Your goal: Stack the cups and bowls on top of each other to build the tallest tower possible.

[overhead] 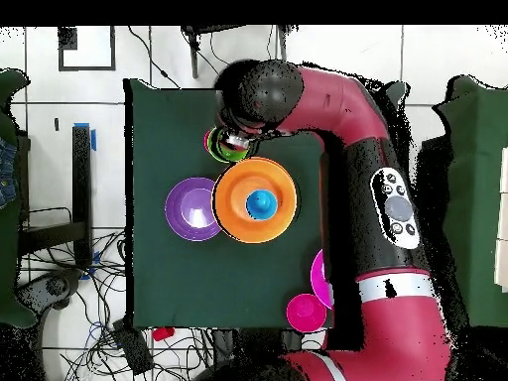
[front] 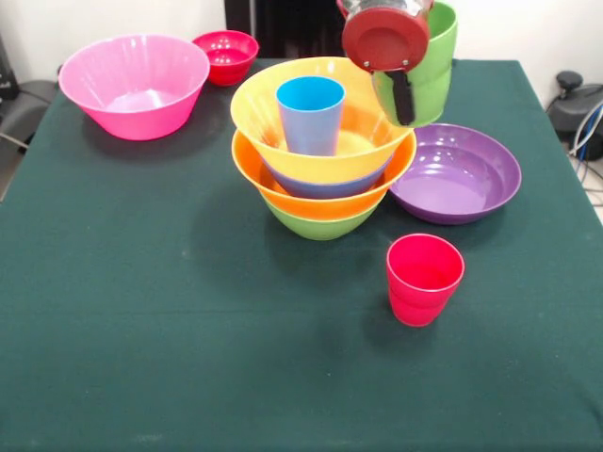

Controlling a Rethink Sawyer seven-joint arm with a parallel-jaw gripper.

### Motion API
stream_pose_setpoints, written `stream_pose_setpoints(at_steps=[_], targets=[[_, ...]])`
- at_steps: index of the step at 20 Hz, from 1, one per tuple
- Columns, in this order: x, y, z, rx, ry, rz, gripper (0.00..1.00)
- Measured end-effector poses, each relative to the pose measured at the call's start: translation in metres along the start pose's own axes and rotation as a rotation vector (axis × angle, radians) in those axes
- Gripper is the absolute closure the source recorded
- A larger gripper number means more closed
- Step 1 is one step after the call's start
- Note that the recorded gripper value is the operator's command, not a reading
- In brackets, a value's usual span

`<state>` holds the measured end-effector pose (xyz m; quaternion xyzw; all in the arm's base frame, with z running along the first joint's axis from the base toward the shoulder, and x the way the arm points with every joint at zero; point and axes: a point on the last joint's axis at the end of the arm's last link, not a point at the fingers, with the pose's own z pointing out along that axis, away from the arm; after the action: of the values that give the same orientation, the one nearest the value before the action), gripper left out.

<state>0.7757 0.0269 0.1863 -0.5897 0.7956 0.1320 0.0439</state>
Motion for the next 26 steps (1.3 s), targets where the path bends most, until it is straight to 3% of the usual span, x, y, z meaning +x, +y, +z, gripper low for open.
stream_pose_setpoints(at_steps=[8,14,22,26], targets=[[0.012,0.014,0.017,-0.031,0.053,0.014,1.0],[0.012,0.043,0.038,-0.086,0.111,0.033,1.0],[0.008,0.081,0.06,-0.153,0.158,0.049,1.0],[0.013,0.092,0.074,-0.154,0.167,0.065,1.0]])
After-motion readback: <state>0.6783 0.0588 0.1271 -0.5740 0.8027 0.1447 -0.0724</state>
